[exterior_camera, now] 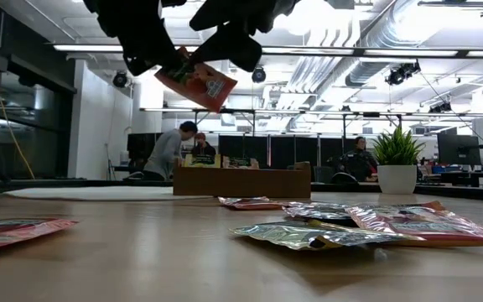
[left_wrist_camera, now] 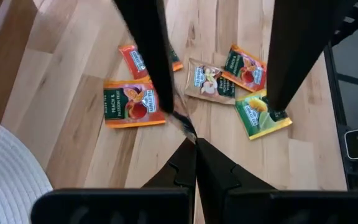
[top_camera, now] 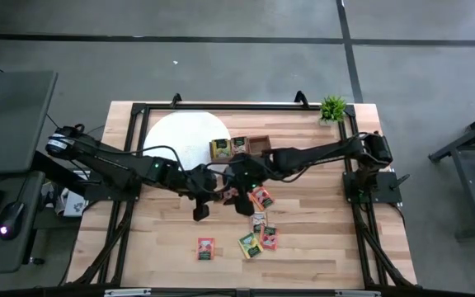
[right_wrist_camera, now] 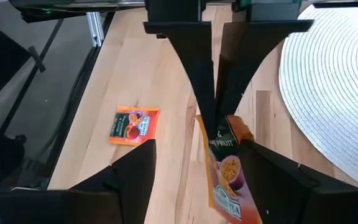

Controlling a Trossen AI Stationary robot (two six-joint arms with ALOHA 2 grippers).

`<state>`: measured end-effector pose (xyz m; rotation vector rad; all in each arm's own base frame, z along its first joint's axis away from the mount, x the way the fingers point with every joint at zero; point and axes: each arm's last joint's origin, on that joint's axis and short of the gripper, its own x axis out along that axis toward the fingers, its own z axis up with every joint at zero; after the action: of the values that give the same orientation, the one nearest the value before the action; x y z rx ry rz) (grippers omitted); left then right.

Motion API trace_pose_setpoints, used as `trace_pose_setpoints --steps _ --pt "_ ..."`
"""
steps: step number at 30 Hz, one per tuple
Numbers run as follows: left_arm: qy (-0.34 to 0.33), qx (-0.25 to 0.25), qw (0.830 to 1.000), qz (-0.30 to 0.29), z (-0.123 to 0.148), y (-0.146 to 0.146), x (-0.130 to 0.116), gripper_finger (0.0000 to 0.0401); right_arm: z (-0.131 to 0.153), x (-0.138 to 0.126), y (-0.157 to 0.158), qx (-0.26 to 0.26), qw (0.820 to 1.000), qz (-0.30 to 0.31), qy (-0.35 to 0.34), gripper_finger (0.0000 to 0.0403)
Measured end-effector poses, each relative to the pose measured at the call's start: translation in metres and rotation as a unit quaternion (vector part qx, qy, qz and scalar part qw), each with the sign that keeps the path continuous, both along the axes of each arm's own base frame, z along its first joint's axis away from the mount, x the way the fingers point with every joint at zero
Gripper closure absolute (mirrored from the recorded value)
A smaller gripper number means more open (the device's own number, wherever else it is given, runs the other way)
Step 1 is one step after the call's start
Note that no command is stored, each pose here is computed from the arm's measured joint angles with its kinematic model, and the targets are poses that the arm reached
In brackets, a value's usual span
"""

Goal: Pick & Place Tea
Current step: Put the orange tea bag into the right compartment of the wooden organizer

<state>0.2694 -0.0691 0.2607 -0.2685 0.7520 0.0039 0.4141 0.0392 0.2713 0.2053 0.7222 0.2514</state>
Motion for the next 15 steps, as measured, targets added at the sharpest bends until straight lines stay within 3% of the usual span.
trace_pose_setpoints --steps 6,15 --pt "0.010 -0.004 1.000 -0.007 -0.001 0.000 -0.001 0.0401 0.014 -0.006 -0.001 -0.003 1.000 -0.006 -0.018 0.0191" --pt "0.004 -0.004 1.000 -0.008 0.000 0.001 0.000 0.0401 0.011 -0.004 -0.001 -0.020 1.000 -0.006 -0.020 0.0198"
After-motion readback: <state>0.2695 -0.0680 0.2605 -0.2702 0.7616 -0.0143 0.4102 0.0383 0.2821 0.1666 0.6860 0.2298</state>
